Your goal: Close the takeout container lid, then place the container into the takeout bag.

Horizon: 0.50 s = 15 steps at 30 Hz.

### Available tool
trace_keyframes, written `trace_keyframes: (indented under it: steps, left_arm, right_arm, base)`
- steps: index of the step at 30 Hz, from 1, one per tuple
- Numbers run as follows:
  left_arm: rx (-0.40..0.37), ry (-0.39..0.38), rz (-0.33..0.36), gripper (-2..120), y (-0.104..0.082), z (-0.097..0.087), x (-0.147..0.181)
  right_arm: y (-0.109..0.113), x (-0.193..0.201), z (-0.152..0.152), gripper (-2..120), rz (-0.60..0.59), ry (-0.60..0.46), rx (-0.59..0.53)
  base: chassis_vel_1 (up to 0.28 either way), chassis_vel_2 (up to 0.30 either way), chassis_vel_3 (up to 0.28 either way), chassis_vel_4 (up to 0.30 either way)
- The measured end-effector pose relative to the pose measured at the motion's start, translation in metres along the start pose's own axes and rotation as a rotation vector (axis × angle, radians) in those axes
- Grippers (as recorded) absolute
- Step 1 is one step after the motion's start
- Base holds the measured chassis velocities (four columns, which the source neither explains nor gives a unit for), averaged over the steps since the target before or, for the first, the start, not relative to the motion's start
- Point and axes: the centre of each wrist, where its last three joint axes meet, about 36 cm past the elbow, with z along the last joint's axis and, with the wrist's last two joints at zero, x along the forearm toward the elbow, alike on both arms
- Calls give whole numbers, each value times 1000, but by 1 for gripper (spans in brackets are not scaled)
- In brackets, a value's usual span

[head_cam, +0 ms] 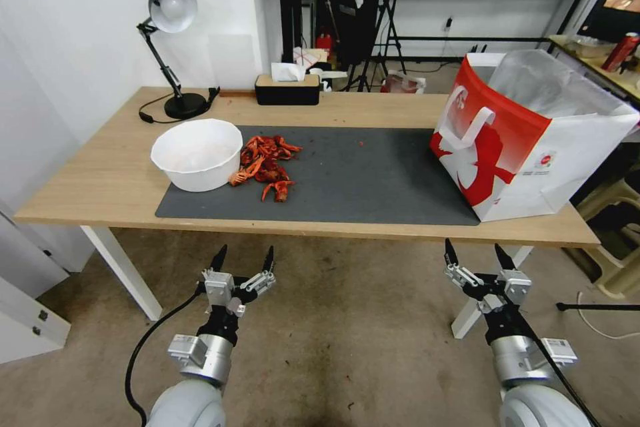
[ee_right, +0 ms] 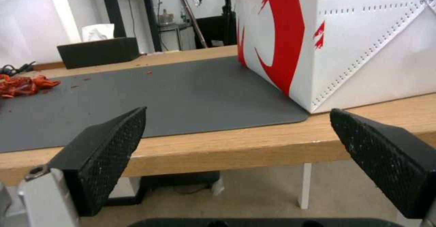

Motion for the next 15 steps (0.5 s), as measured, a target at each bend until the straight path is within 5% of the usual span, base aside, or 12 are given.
trace_keyframes:
  steps: [15]
  left_arm:
    - [0, 2, 1, 100, 0, 0, 0]
  right_arm:
    - [0, 0, 0, 100, 0, 2, -1]
  base:
    - [0, 0, 0, 0]
